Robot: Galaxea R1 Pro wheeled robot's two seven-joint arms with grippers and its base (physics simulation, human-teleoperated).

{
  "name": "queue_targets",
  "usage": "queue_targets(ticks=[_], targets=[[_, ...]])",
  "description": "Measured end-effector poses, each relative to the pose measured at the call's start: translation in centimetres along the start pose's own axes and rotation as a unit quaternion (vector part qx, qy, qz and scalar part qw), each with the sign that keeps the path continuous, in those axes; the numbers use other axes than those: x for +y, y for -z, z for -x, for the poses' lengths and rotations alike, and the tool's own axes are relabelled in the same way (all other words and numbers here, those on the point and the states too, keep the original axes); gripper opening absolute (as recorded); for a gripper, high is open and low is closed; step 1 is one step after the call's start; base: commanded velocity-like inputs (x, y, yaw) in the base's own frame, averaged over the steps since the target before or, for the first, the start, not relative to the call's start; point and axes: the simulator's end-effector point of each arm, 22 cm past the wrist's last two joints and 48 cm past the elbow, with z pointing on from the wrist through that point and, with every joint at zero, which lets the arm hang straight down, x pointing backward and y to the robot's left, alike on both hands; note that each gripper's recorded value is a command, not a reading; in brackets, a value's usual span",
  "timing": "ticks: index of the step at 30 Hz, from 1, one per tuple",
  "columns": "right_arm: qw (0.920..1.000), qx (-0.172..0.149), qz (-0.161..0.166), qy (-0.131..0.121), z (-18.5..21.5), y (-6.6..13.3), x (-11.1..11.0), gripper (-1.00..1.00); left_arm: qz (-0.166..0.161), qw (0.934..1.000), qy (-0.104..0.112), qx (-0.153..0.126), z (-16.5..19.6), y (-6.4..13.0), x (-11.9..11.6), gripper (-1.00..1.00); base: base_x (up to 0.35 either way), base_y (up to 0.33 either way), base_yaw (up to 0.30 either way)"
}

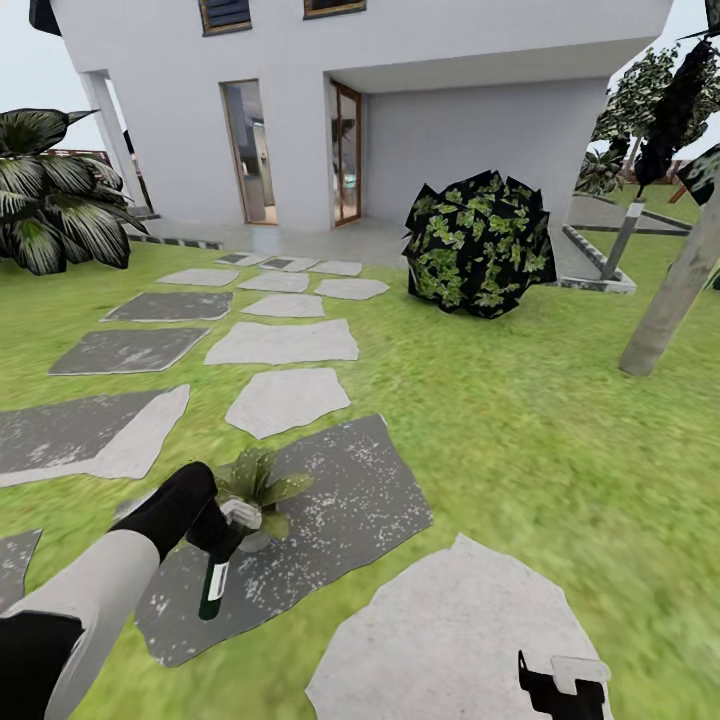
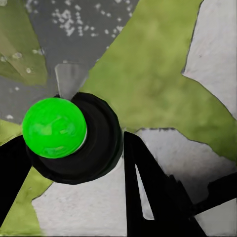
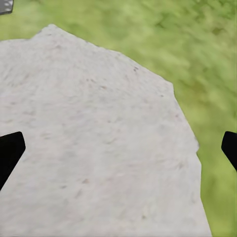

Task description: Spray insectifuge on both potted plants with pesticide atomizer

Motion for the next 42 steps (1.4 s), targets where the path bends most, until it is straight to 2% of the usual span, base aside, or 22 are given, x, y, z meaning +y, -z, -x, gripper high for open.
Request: queue_targets(ticks=[1,2,6,17,29,32,36,39,42], targets=[[1.0000,0.000,0.000,0.000,0.0,0.0,0.0,1.00,-0.002,0.9998,-0.003,0.019,-1.1,-0.9,-0.3,-1.00,0.000,0.000,0.000],[1.0000,0.000,0.000,0.000,0.0,0.0,0.0,1.00,-0.004,0.9996,-0.004,0.026,-1.6,-1.3,-0.4,-1.00,0.000,0.000,0.000],[1.0000,0.000,0.000,0.000,0.0,0.0,0.0,1.00,-0.005,0.9994,-0.007,0.035,-2.3,-1.8,-0.6,-1.00,0.051,0.000,0.000],[1.0000,0.000,0.000,0.000,0.0,0.0,0.0,1.00,-0.005,0.9993,-0.008,0.035,-2.3,-1.8,-0.6,-1.00,0.300,0.000,0.000],[1.0000,0.000,0.000,0.000,0.0,0.0,0.0,1.00,-0.005,0.9994,-0.010,0.034,-2.3,-1.7,-0.3,-1.00,0.027,0.000,0.000],[1.0000,0.000,0.000,0.000,0.0,0.0,0.0,1.00,-0.002,0.9981,-0.034,0.052,-2.9,-2.0,-0.7,-1.00,0.000,0.000,0.000],[1.0000,0.000,0.000,0.000,0.0,0.0,0.0,1.00,-0.035,0.9927,-0.076,0.087,-4.2,-2.1,-3.2,-1.00,0.000,0.000,0.000],[1.0000,0.000,0.000,0.000,0.0,0.0,0.0,1.00,-0.046,0.9900,-0.093,0.095,-4.5,-2.1,-4.1,-1.00,0.000,0.000,0.000],[1.0000,0.000,0.000,0.000,0.0,0.0,0.0,1.00,-0.049,0.9874,-0.118,0.094,-5.0,-2.4,-3.4,-1.00,0.000,0.000,0.000]])
